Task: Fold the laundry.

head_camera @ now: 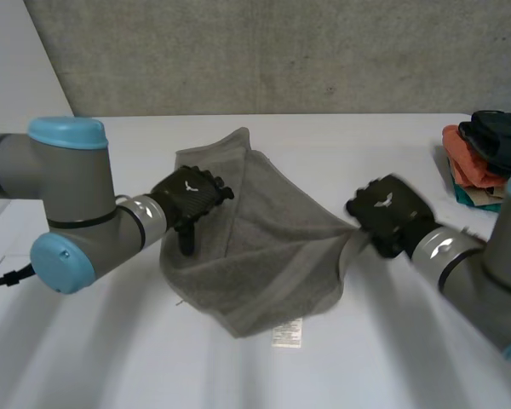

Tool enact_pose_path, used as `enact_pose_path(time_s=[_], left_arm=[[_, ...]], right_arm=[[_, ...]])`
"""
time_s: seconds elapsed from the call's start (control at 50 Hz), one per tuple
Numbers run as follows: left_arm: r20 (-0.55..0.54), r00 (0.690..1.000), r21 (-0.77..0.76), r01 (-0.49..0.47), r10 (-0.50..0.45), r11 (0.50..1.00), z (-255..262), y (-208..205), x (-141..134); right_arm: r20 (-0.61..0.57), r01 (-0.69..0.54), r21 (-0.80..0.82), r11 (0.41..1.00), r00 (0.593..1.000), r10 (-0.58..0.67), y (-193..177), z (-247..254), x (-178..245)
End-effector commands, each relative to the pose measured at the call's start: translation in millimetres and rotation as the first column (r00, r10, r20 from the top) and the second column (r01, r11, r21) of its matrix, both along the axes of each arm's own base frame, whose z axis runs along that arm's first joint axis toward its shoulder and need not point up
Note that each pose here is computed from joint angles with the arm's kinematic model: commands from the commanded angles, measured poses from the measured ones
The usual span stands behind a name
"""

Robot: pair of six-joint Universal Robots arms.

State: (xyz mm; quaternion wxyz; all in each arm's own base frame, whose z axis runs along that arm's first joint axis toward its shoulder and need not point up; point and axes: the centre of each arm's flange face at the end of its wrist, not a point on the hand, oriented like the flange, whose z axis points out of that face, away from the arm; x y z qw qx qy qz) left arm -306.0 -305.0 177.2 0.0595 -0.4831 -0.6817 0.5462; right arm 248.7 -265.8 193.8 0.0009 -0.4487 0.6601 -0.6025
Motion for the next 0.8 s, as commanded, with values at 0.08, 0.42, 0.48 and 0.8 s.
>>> enact_pose_path(time_s=[0.08, 0.42, 0.48, 0.8], left_arm=[[-0.074, 0.997, -0.006, -0.019, 0.019, 1.0, 24.0, 8.2, 2.3], [-0.094, 0.995, 0.005, -0.041, 0.041, 0.999, 24.5, 14.7, 15.3], [-0.106, 0.993, 0.006, -0.051, 0.051, 0.999, 25.1, 13.1, 18.6], [-0.143, 0.987, 0.038, -0.068, 0.072, 0.997, 19.9, 13.3, 24.5]], right_arm=[[-0.046, 0.155, -0.18, 0.971, 0.985, -0.166, -117.4, -6.0, -45.3], [0.182, 0.184, 0.043, 0.982, 0.965, -0.189, -43.9, 28.1, -13.6], [0.244, 0.171, 0.137, 0.976, 0.949, -0.2, -21.5, 33.3, -11.6], [0.168, 0.149, 0.418, 0.896, 0.957, -0.238, 3.3, -49.1, 6.5]])
